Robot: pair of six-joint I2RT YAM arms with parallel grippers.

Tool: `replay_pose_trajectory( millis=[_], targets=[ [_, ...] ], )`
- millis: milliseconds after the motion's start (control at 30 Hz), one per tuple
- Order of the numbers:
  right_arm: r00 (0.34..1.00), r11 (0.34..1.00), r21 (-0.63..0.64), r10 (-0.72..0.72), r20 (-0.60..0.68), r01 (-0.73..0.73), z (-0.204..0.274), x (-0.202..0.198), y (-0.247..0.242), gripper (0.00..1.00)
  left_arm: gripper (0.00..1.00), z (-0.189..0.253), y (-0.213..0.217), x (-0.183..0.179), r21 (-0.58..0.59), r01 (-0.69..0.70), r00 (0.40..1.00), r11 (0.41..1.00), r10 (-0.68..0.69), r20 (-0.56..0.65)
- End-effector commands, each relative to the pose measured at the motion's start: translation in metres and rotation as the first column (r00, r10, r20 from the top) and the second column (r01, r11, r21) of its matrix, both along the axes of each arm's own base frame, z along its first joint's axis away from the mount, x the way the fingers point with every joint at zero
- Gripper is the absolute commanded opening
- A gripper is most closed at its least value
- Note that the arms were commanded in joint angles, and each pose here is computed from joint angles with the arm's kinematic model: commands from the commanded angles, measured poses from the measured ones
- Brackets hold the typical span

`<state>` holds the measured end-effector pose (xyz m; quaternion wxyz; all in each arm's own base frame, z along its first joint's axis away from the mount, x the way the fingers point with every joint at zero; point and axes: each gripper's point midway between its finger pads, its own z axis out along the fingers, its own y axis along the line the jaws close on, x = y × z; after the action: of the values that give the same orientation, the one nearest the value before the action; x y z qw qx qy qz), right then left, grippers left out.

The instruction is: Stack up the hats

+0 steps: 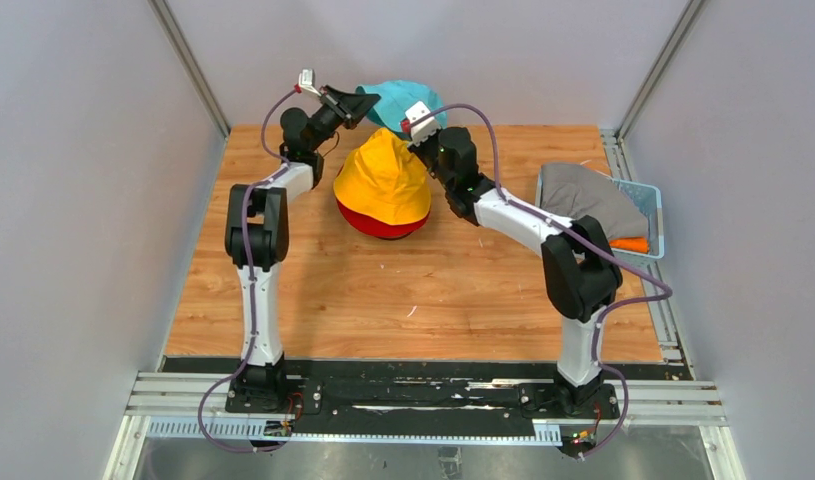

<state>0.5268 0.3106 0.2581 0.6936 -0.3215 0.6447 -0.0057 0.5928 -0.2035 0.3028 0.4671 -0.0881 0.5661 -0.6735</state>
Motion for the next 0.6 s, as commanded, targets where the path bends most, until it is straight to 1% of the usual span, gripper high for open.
replay_pose_trajectory(
  millis=[0,200,367,567],
  targets=[
    [0.991,0.994,0.105,0.003,0.134,-0.017,0.065,-0.028,-0.010,0.00,0.00,0.064,0.002,-0.047,0.034,-0.002,0.979,0.999,-0.005,0.204],
    [0.989,0.990,0.139,0.001,0.148,-0.022,0.079,-0.050,-0.021,0.01,0.00,0.070,0.005,-0.074,0.035,-0.005,0.976,0.999,-0.003,0.217],
    [0.987,0.989,0.147,0.010,0.163,-0.035,0.090,-0.063,-0.023,0.01,0.00,0.077,0.005,-0.093,0.010,0.036,0.972,0.999,-0.037,0.233],
    [0.986,0.988,0.149,0.022,0.166,-0.047,0.093,-0.086,-0.023,0.01,0.00,0.069,0.009,-0.119,-0.008,0.035,0.973,0.999,-0.033,0.230]
  ],
)
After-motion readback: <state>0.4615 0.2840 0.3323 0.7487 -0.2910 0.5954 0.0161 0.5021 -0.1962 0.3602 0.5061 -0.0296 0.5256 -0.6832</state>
